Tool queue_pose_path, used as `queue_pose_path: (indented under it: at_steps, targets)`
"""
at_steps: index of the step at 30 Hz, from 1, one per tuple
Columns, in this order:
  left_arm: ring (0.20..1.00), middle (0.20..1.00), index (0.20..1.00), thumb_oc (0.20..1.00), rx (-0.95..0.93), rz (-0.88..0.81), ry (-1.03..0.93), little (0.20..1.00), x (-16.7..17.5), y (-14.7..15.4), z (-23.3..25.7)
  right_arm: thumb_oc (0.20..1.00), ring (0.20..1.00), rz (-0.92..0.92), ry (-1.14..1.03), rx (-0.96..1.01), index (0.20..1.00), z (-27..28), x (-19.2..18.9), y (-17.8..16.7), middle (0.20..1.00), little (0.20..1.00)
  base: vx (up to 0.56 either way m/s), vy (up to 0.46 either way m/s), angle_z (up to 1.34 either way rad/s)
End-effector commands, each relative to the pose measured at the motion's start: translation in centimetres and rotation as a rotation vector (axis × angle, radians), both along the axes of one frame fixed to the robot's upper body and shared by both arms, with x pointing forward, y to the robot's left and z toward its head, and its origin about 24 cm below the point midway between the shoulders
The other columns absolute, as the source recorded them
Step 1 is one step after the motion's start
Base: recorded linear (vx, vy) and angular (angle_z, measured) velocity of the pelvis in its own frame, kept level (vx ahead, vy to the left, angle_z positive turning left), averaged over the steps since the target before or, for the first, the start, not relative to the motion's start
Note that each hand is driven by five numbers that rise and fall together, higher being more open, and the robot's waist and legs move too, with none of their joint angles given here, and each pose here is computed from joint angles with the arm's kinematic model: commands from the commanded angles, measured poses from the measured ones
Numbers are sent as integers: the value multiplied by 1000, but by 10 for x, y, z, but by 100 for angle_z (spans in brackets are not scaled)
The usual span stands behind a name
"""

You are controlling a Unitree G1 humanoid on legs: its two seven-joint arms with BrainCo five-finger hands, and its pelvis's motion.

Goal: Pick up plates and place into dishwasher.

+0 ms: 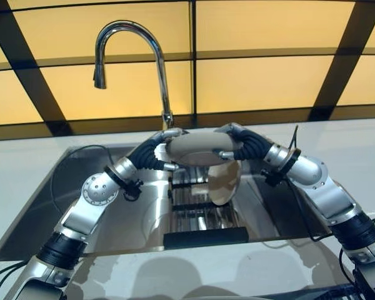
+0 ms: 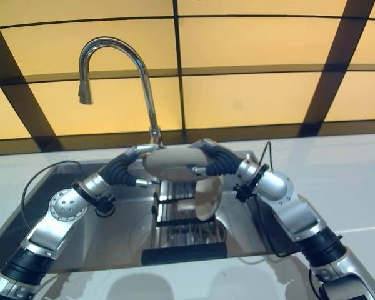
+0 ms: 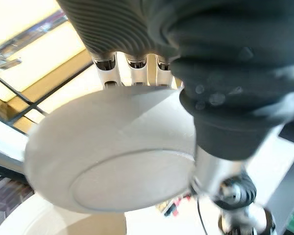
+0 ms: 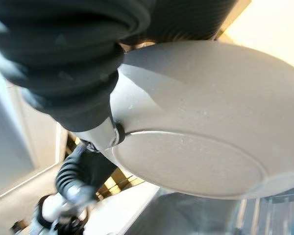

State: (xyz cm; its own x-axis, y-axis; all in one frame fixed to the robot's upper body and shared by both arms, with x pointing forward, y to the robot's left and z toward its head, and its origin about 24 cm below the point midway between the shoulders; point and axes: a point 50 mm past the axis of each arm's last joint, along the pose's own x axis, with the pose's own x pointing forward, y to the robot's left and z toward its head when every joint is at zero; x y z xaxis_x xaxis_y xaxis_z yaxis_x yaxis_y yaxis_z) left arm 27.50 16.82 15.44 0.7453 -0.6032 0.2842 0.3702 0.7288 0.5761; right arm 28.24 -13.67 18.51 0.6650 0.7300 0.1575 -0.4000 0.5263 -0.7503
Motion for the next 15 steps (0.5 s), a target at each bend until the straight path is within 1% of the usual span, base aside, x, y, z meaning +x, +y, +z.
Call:
queue_pose_path:
  at_steps: [1, 11, 15]
  targets:
    - [1000, 1000, 1000, 1000, -146, 83, -85, 1000, 9, 13, 23, 200, 200, -100, -184, 108, 200, 32, 5, -11, 200, 200, 0, 0, 0]
    - [1000, 1000, 1000, 1000, -304, 182, -51, 1000, 13, 28, 18, 200, 200, -338, -413, 151, 200, 61, 7, -39, 200, 200, -30, -9, -4]
    - [1000, 1000, 1000, 1000, -340, 207, -39, 1000, 11, 36, 15, 200, 200, -462, -483, 187, 200, 68, 4, -58, 200, 200, -43, -2, -12]
